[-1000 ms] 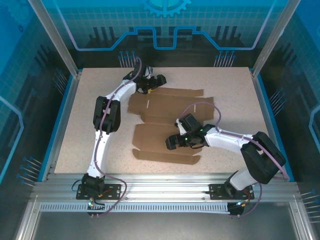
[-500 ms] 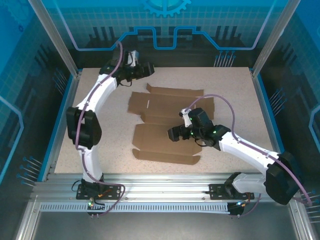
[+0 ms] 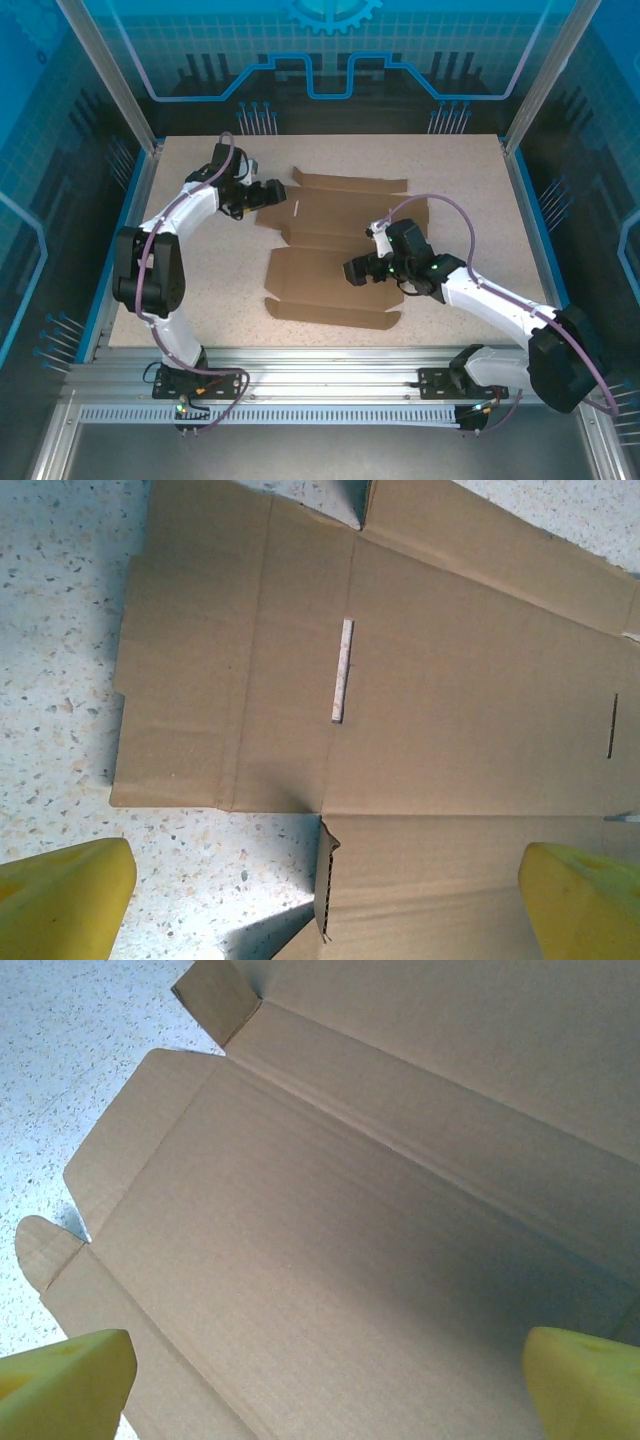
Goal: Fold the paper box
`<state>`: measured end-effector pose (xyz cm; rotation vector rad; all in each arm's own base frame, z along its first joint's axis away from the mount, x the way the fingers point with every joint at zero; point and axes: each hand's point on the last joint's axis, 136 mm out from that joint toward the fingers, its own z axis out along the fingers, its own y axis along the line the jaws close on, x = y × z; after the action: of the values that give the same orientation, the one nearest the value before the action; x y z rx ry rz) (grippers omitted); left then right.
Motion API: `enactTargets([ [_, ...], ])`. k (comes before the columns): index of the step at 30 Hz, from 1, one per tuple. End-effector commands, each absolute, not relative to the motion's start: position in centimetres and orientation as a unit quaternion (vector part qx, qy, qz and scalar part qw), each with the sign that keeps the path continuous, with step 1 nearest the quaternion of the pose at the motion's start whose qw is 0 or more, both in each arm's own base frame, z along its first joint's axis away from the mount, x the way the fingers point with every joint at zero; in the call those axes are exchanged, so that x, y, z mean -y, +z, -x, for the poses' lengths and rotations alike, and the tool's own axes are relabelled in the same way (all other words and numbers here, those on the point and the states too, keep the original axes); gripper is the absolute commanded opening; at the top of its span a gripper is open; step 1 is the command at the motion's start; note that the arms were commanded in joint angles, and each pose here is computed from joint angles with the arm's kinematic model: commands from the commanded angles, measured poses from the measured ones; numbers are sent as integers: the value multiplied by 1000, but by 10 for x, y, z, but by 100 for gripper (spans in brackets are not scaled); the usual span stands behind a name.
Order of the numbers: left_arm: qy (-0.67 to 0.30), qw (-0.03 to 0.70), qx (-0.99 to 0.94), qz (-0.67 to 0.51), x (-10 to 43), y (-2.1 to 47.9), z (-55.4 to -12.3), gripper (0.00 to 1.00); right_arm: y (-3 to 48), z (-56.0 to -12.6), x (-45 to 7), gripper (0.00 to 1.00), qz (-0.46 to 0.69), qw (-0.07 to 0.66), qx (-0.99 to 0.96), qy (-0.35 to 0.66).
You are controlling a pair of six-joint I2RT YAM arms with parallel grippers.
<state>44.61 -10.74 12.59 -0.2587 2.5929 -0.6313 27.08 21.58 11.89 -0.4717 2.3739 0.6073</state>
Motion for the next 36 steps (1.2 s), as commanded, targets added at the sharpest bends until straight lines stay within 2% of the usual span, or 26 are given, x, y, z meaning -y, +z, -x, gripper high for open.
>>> enactTargets([
  [1, -241, 250, -934, 87, 105, 140, -452, 99, 117, -273, -218, 100, 175, 315, -898, 252],
  [18, -227, 156, -957, 89, 101, 94, -457, 100, 78, -265, -222, 100, 147, 250, -908, 303],
  [36, -156, 151, -974, 67, 81, 62, -506, 99, 60, -269, -216, 100, 132, 229, -918, 295],
])
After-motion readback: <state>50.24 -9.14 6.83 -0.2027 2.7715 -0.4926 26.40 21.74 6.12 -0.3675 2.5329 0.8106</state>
